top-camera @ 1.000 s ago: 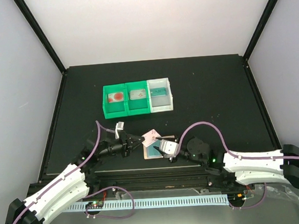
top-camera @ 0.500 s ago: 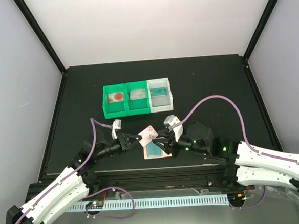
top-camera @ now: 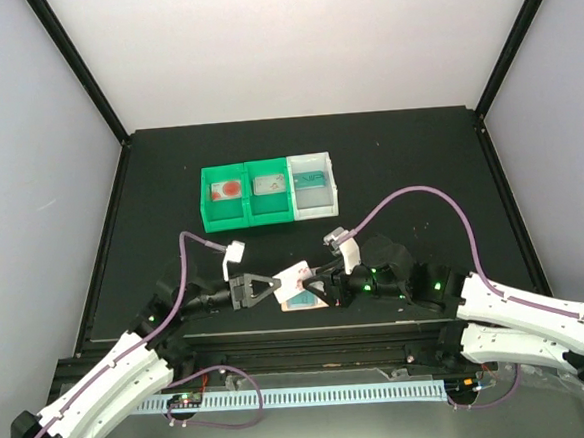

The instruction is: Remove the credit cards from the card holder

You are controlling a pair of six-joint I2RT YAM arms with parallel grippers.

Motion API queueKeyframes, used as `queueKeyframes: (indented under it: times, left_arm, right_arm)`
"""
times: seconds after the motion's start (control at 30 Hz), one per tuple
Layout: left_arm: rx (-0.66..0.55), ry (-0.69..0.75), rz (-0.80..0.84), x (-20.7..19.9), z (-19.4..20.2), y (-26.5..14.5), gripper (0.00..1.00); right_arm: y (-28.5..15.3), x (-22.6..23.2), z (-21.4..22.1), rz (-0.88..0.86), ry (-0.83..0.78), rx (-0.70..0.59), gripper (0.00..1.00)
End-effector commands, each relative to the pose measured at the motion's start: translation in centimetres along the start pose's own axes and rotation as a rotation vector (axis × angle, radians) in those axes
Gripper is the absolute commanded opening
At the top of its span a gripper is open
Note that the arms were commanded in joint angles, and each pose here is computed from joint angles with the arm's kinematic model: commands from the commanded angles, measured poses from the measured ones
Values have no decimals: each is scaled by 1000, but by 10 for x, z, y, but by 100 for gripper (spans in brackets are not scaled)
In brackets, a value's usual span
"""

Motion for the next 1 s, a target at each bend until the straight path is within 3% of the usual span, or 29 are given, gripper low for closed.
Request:
queueKeyframes:
  times: [0.0,0.2,0.43,0.5,0.63,0.7,0.77,0.83,0.9,0.97]
  left_arm:
    - [25,130,109,-24,2,-9,2]
    - [29,115,164,-31,5,-14,2]
    - [66,131,206,-36,8,-15,2]
    - [78,139,217,-38,8,-16,1]
    - [96,142,217,-38,9,-15,2]
    - [90,135,208,-38,9,-16,3]
    - [81,134,202,-43,6,-17,22]
    - [56,133,188,-48,4,-21,49]
    - [11,138,186,-55,1,-27,63]
    - [-40,144,201,-61,-1,-33,68]
  right_arm:
    - [-8,4,-4,-21,61,-9,53]
    - [-12,12,-2,-149,100,-42,55]
    - [-12,14,0,-198,115,-53,40]
    - [-12,15,-1,-204,115,-58,34]
    - [-14,17,-3,-226,119,-81,8]
    - [-14,17,-5,-224,120,-91,1]
    - [-17,17,-7,-222,131,-117,1]
    - [-21,17,-9,-253,155,-166,1]
    - [-27,20,-12,-302,183,-232,1]
    - [-34,21,-16,-343,209,-295,1]
Point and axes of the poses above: each gripper's point midway between its finger pads, its own y axis out along the fingers, its own x axis along the line the jaws close on, z = x × y, the point moved 8 cm from there along -y, back along the fingers
